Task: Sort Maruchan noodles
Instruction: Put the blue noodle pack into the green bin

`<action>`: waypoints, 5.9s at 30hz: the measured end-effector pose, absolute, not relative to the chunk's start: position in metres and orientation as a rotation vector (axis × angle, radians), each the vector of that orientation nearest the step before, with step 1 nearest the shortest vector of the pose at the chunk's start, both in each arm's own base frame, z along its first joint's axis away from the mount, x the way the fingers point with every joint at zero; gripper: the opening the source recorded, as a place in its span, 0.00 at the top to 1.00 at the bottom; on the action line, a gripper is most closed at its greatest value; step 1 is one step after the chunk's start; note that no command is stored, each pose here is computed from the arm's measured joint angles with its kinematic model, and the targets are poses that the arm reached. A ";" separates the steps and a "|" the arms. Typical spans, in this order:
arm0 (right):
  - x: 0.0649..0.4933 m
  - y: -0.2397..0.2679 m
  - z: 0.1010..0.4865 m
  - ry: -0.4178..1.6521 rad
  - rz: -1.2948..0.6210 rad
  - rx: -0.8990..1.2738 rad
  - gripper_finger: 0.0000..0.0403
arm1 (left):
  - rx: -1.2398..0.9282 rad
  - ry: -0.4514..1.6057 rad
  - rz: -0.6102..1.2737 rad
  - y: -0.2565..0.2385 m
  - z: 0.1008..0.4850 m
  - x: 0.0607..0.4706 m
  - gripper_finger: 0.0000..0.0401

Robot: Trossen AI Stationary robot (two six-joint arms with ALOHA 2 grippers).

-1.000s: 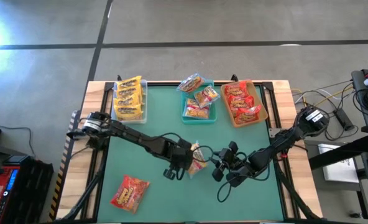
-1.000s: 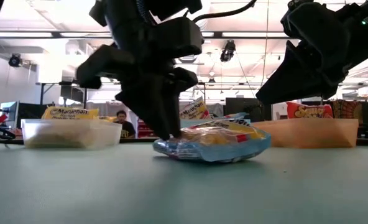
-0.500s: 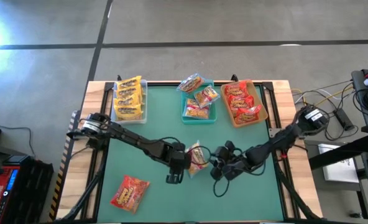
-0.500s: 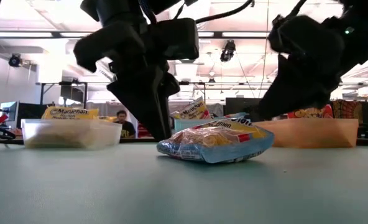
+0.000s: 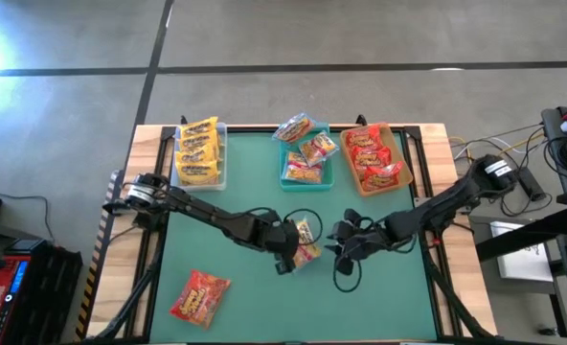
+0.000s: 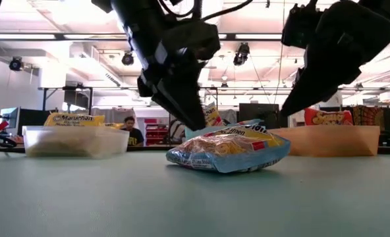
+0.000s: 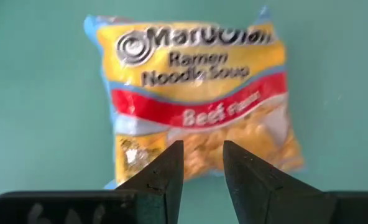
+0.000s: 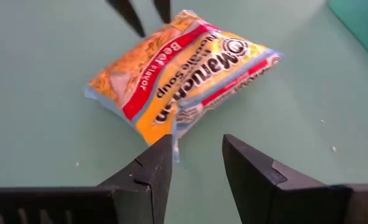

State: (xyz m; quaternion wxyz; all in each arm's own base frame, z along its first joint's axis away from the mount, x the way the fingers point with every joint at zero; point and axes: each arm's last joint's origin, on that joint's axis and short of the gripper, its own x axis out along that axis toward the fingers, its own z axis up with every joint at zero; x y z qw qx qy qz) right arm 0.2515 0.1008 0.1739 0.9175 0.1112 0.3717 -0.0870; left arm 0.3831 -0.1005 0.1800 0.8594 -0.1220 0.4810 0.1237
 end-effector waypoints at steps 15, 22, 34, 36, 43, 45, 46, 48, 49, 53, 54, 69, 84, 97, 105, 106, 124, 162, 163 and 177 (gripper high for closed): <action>0.232 0.082 0.160 0.677 -0.219 0.383 0.67 | -0.263 0.862 0.463 -0.131 0.167 0.369 0.76; 0.232 0.081 0.161 0.656 -0.255 0.396 0.67 | -0.251 0.876 0.451 -0.131 0.164 0.369 0.76; 0.244 0.077 0.175 0.614 -0.270 0.484 0.64 | -0.182 0.935 0.482 -0.137 0.125 0.373 0.76; 0.244 0.074 0.174 0.631 -0.273 0.529 0.61 | -0.173 0.931 0.492 -0.137 0.120 0.374 0.76; 0.247 0.067 0.175 0.624 -0.300 0.628 0.46 | -0.125 0.915 0.513 -0.138 0.112 0.376 0.76; 0.247 0.066 0.175 0.620 -0.309 0.644 0.42 | -0.107 0.908 0.509 -0.138 0.112 0.376 0.76; 0.247 0.065 0.175 0.619 -0.311 0.648 0.41 | -0.097 0.903 0.509 -0.138 0.112 0.377 0.76; 0.247 0.066 0.175 0.618 -0.314 0.658 0.38 | -0.077 0.892 0.509 -0.138 0.112 0.378 0.76; 0.247 0.066 0.175 0.618 -0.315 0.664 0.37 | -0.065 0.882 0.509 -0.138 0.112 0.378 0.76; 0.247 0.066 0.175 0.614 -0.325 0.691 0.35 | -0.039 0.858 0.502 -0.135 0.112 0.382 0.76; 0.247 0.066 0.175 0.613 -0.327 0.698 0.35 | -0.039 0.853 0.501 -0.134 0.112 0.383 0.76; 0.248 0.066 0.166 0.580 -0.367 0.800 0.35 | -0.031 0.803 0.537 -0.130 0.096 0.392 0.76; 0.267 0.072 0.137 0.588 -0.353 0.798 0.35 | -0.015 0.790 0.529 -0.130 0.097 0.394 0.76; 0.277 0.075 0.123 0.556 -0.322 0.775 0.37 | -0.022 0.780 0.528 -0.128 0.098 0.396 0.76; 0.277 0.075 0.124 0.556 -0.315 0.763 0.47 | -0.027 0.777 0.530 -0.128 0.098 0.396 0.76; 0.277 0.075 0.124 0.557 -0.314 0.759 0.49 | -0.027 0.774 0.532 -0.128 0.099 0.396 0.76; 0.271 0.065 0.141 0.594 -0.256 0.687 0.79 | 0.010 0.784 0.605 -0.117 0.126 0.389 0.74; 0.259 0.051 0.141 0.652 -0.315 0.581 0.52 | -0.117 0.746 0.529 -0.109 0.100 0.410 0.71; 0.258 0.051 0.140 0.662 -0.317 0.572 0.52 | -0.118 0.750 0.525 -0.109 0.100 0.410 0.71; 0.258 0.033 0.136 0.739 -0.324 0.705 0.38 | -0.125 0.763 0.513 -0.106 0.098 0.411 0.71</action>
